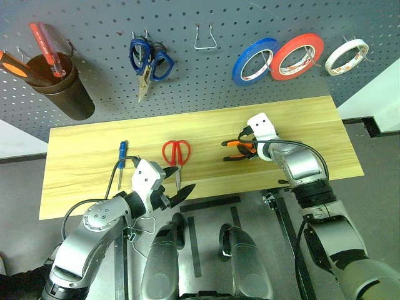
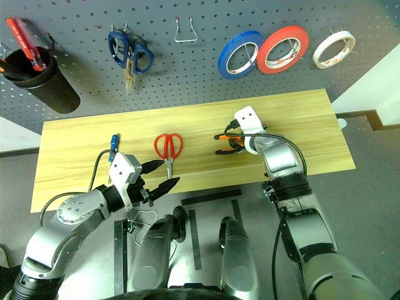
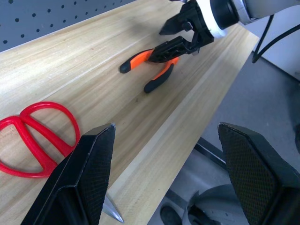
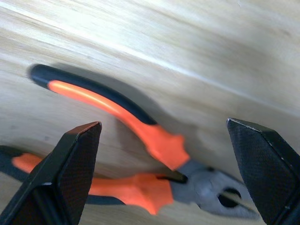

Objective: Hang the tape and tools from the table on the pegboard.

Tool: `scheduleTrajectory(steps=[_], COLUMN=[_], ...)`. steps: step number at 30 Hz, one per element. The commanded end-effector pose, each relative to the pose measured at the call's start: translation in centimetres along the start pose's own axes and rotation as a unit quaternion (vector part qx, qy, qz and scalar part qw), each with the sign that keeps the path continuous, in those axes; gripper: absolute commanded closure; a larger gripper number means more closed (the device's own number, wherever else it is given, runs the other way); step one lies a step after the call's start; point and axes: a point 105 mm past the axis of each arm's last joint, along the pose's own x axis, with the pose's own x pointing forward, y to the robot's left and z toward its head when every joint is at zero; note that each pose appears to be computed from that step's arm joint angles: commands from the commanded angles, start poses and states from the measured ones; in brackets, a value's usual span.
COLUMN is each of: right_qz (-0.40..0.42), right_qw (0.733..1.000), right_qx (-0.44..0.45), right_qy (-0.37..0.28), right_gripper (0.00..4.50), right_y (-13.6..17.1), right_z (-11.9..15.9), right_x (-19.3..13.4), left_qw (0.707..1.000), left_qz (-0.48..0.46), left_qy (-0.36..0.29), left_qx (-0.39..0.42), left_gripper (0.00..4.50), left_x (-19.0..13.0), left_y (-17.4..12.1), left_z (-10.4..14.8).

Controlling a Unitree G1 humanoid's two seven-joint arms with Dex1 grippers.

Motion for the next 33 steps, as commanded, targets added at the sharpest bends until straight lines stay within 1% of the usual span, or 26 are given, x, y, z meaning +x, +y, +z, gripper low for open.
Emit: scheduleTrajectory(steps=[1, 5, 8, 12, 16, 22, 27, 33], right_qz=[0.057, 0.142, 0.181, 0.24, 0.266, 0.257, 0.219, 0.247], right_qw=[0.997, 0.986, 0.976, 0.959, 0.946, 0.942, 0.948, 0.934], right_qx=[-0.012, -0.046, -0.075, -0.121, -0.16, -0.194, -0.226, -0.255], right_qy=[-0.042, -0.077, -0.095, -0.092, -0.092, -0.09, -0.055, -0.025], right_gripper=[0.04, 0.04, 0.04, 0.04, 0.04, 0.04, 0.04, 0.04], right_y=[0.2, 0.2, -0.1, -0.4, -0.4, -0.2, -1.0, -0.7], right_z=[0.9, 1.8, 2.5, 2.5, 2.6, 2.6, 1.9, 0.8], right_x=[-0.5, -1.9, -2.7, -3.7, -3.8, -3.2, -2.3, -2.6], left_qw=[1.0, 1.0, 1.0, 1.0, 1.0, 1.0, 1.0, 1.0], left_qz=[-0.013, -0.013, -0.013, -0.016, -0.016, -0.015, -0.015, -0.016], left_qy=[-0.012, -0.012, -0.012, -0.015, -0.014, -0.014, -0.013, -0.013], left_qx=[0.005, 0.005, 0.004, 0.001, 0.001, -0.001, -0.003, -0.005], left_gripper=[0.86, 0.86, 0.86, 0.86, 0.86, 0.86, 0.86, 0.86], left_x=[0.1, 0.1, 0.1, 0.3, 0.1, 0.0, -0.1, -0.1], left_y=[-0.8, -0.6, -0.6, -0.9, -1.1, -1.3, -1.4, -1.5], left_z=[0.5, 0.5, 0.5, 0.5, 0.5, 0.5, 0.5, 0.4])
